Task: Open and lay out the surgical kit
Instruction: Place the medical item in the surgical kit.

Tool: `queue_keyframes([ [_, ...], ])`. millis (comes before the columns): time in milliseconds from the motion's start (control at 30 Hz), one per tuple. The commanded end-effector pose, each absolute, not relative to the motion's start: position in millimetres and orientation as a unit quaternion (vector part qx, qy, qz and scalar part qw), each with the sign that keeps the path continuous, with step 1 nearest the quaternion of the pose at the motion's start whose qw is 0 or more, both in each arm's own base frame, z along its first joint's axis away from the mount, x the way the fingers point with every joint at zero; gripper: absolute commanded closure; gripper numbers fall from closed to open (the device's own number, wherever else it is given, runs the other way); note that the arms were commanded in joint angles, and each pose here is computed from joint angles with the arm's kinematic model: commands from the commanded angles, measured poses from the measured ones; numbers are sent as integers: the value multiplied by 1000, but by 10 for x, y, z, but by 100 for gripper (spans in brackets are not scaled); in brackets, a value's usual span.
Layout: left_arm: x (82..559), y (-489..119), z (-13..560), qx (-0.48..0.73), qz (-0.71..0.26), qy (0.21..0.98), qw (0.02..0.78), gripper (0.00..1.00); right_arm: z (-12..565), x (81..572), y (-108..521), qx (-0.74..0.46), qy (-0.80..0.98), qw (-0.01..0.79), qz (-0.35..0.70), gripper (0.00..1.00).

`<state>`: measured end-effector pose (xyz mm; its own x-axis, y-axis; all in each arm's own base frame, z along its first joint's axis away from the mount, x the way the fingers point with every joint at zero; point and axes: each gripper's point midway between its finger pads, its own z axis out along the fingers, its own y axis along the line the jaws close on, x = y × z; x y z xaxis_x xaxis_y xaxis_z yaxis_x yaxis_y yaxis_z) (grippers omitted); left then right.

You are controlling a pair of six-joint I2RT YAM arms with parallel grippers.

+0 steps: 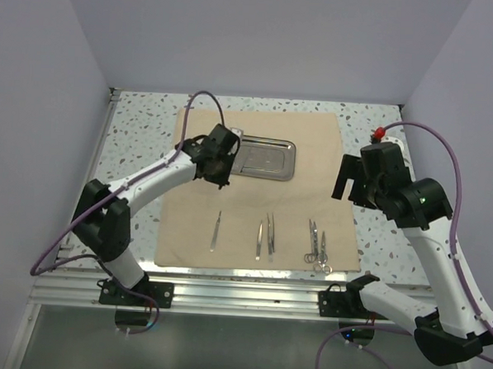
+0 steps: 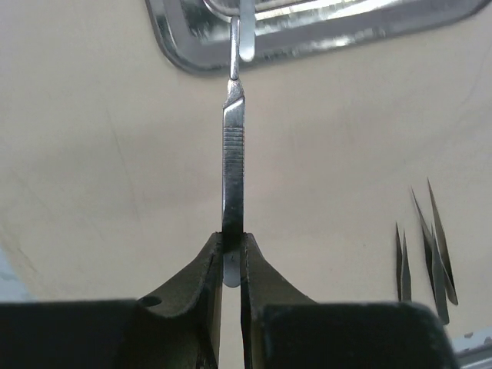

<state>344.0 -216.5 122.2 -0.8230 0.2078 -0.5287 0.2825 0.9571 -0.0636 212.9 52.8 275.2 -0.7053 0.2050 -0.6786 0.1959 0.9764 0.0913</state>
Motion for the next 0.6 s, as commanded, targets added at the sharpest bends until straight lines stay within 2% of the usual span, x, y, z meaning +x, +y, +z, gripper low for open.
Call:
queue_keyframes([
  [0,2934,-2241,1108,108,-66,956,263,100,2767,2142,567,96,922,375,20,6],
  [167,2275,-2276,779,89,-84,964,235,100,2698,2111,592,88,926,365,25,7],
  [400,1900,-2258,574,54,-76,972,215,99,2621,2067,615,83,931,353,30,7],
  [467,1866,-2289,574,58,-77,972,215,85,2606,2056,619,81,933,350,31,7],
  [500,1863,-2285,560,57,-74,973,213,70,2598,2050,623,80,933,349,31,7],
  [567,1890,-2307,602,59,-71,971,219,54,2591,2033,614,81,934,347,31,7],
])
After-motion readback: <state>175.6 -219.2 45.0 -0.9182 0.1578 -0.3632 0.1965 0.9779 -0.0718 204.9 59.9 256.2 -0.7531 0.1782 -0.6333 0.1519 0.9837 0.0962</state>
